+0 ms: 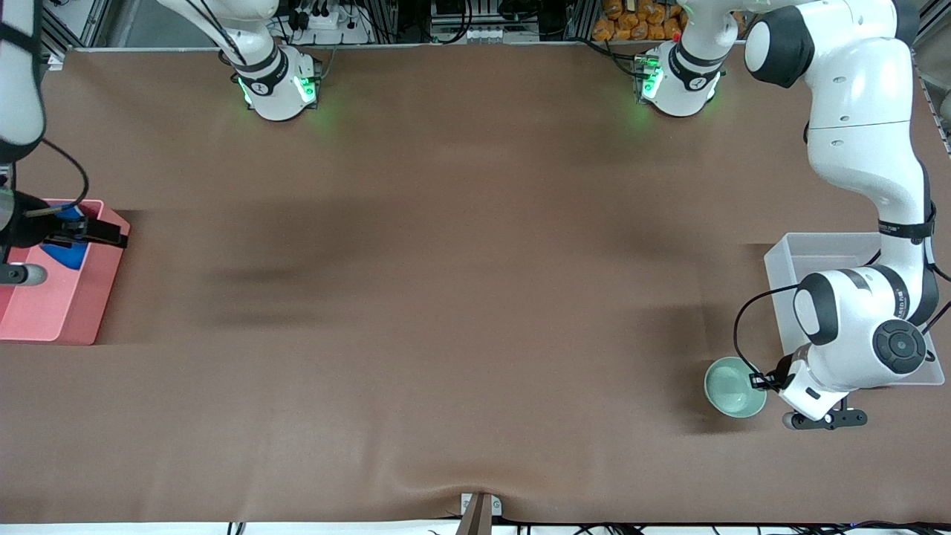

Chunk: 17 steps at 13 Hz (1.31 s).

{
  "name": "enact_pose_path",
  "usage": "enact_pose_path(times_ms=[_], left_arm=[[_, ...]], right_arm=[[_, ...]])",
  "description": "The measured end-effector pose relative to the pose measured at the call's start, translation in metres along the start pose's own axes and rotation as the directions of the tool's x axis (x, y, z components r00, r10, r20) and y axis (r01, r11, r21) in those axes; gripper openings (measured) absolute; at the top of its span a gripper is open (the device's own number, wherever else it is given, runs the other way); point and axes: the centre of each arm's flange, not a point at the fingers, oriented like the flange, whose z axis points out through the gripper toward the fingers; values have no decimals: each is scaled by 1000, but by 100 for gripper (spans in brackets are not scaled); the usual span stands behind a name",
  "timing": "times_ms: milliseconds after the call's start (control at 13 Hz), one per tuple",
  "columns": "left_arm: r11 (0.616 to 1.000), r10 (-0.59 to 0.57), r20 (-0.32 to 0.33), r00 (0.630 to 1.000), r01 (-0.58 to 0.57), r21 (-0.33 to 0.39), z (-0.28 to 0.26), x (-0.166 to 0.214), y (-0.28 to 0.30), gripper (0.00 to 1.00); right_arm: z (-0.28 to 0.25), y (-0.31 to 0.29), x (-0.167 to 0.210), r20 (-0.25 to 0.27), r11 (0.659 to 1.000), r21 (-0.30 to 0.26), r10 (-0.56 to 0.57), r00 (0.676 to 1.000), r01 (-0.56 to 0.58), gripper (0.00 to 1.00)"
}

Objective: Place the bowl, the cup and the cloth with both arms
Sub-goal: 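Lift the green bowl into the clear bin with the left gripper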

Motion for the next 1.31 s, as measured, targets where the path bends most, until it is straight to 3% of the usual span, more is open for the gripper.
enact_pose_path(times_ms=[385, 769, 1077, 1308], left_arm=[[999, -50, 77, 996, 49, 6, -71, -6, -45, 3], [997, 77, 167, 983, -70, -45, -173, -45, -144, 3], [988, 139, 230, 963, -119, -99, -154, -79, -208, 3], [986, 157, 210, 965, -139, -97, -116, -94, -221, 3]], right_arm=[[-57, -69, -38, -62, 1000, -13, 25, 998, -25, 100], [-82, -26, -61, -63, 997, -4, 73, 995, -73, 100], [-84, -13, -65, -43, 995, 2, 97, 994, -97, 100], [-85, -10, -66, -33, 995, 2, 102, 994, -102, 100]])
